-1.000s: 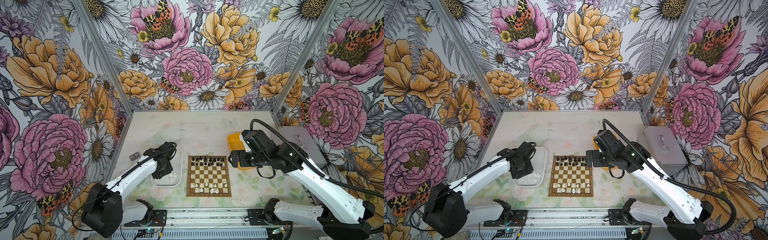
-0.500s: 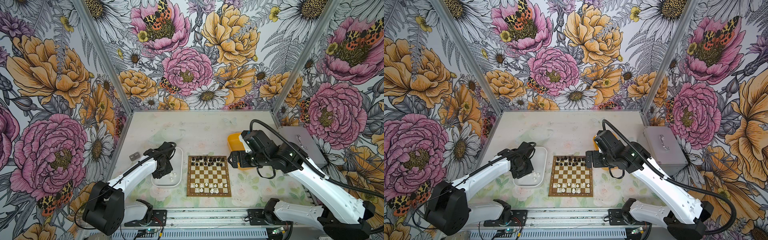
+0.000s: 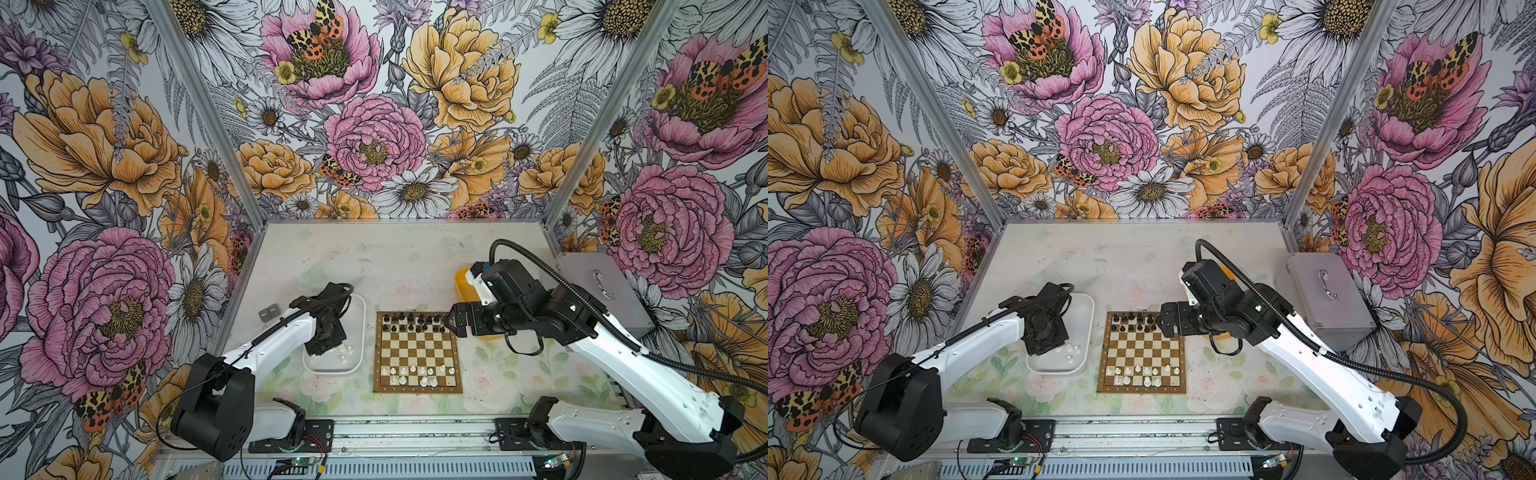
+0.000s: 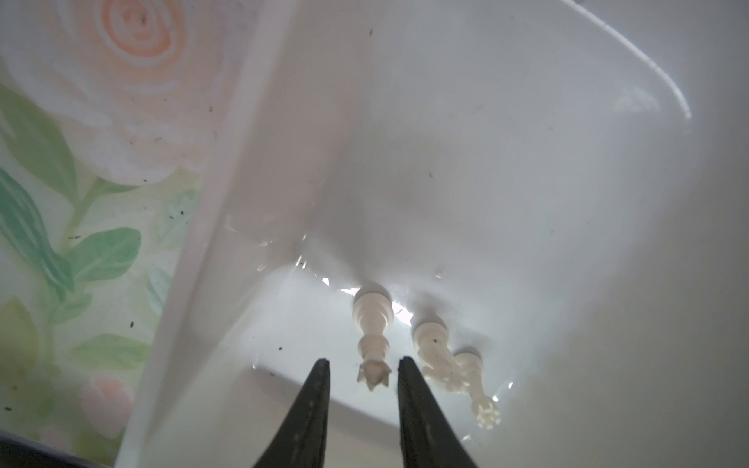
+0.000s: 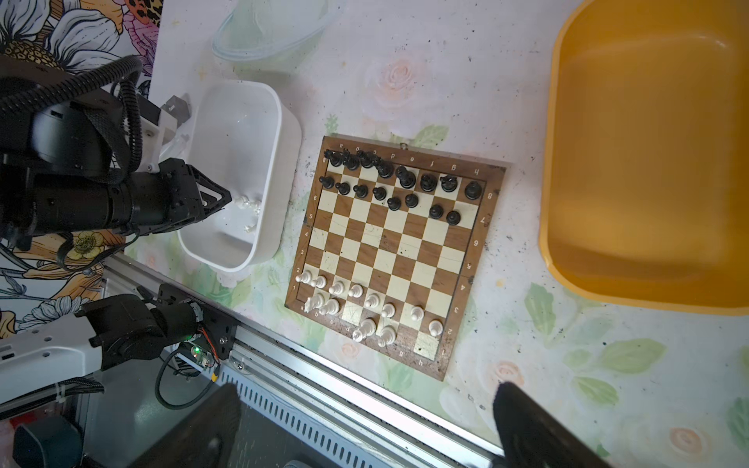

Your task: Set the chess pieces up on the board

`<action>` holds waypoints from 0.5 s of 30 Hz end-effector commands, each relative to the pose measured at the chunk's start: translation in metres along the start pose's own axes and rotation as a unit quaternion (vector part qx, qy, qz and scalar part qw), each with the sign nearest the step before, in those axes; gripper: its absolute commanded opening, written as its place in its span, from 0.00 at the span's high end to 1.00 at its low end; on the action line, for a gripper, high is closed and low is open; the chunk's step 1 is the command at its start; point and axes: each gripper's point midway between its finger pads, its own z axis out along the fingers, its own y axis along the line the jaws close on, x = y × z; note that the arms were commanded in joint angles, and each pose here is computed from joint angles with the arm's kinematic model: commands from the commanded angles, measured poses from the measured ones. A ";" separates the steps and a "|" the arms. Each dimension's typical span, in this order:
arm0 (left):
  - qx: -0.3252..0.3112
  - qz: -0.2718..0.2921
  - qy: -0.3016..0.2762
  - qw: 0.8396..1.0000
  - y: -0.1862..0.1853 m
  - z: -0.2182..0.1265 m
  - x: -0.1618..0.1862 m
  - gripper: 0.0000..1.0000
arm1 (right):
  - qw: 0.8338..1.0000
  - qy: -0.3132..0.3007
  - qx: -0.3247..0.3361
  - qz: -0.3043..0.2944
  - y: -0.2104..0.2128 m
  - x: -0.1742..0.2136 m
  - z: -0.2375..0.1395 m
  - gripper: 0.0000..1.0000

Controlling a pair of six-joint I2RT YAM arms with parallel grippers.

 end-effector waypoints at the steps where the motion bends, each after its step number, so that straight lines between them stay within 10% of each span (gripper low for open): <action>1: 0.008 0.002 0.002 1.000 -0.004 0.002 -0.003 0.71 | 1.000 -0.006 -0.011 -0.014 0.008 -0.005 0.000 0.00; 15: 0.005 0.005 0.001 1.000 -0.005 0.004 -0.006 0.75 | 1.000 -0.008 -0.005 -0.020 0.006 -0.006 0.001 0.00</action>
